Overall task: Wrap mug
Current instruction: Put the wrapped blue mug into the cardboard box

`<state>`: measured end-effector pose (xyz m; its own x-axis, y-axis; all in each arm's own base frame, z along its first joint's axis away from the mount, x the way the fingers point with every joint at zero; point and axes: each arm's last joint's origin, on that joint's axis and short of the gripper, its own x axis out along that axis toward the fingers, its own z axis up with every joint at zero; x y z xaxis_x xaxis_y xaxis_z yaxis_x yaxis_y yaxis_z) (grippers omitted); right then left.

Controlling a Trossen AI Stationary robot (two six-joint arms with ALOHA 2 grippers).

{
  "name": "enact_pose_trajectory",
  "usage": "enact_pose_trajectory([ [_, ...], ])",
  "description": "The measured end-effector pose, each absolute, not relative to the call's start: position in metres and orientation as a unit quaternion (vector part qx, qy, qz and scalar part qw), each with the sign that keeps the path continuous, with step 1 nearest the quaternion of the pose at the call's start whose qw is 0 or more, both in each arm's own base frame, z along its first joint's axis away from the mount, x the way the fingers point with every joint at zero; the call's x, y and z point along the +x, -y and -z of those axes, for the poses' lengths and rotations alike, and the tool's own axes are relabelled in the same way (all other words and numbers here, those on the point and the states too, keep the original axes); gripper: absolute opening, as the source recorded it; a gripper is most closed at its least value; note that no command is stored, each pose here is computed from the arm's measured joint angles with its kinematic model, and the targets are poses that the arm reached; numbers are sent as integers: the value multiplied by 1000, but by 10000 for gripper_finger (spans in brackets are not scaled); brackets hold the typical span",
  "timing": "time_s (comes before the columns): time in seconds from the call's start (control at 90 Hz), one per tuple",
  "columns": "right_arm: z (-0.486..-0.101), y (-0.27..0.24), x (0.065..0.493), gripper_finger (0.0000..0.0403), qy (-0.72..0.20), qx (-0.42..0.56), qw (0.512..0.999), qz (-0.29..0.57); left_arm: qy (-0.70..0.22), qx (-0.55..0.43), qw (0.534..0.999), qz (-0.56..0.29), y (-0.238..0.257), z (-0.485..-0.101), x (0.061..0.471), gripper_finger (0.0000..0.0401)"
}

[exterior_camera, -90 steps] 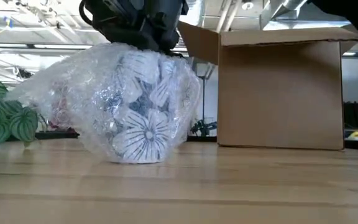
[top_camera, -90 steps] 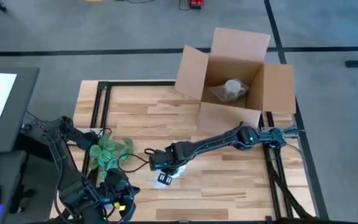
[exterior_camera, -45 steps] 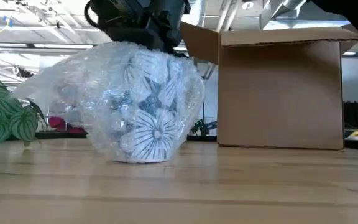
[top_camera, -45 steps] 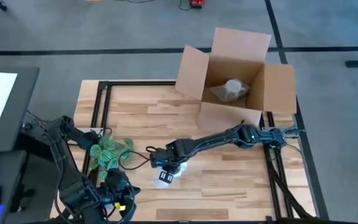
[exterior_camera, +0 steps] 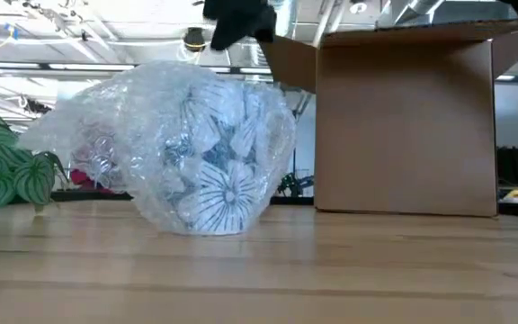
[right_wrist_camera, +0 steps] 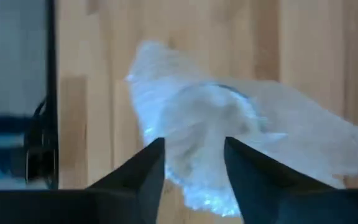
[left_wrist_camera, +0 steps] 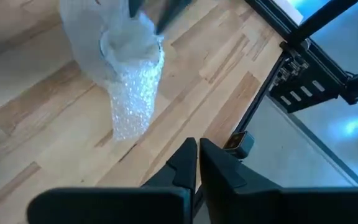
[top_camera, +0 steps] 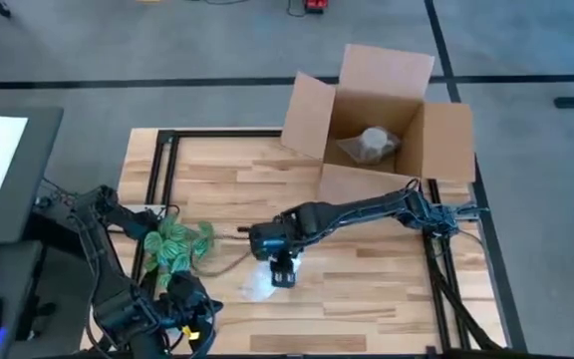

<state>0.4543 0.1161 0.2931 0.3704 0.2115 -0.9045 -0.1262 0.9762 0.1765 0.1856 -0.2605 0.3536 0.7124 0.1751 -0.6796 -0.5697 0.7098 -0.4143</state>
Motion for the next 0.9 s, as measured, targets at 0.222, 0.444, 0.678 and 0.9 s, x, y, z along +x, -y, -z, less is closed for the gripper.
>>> enact_pose_trajectory([
  [0.222, -264, -152, 454, 275, -563, -94, 805, -160, -317, -306, 873, -209, 261, -354, 185, 0],
  [0.444, -221, -162, 467, 290, -581, -165, 789, -114, -317, -300, 875, -208, 261, -354, 185, 0],
  [0.678, -189, -164, 473, 260, -612, -152, 772, -76, -316, -300, 876, -207, 261, -354, 185, 0],
  [0.9, -184, -164, 476, 92, -610, -123, 781, -47, -314, -306, 874, -208, 261, -354, 185, 0],
])
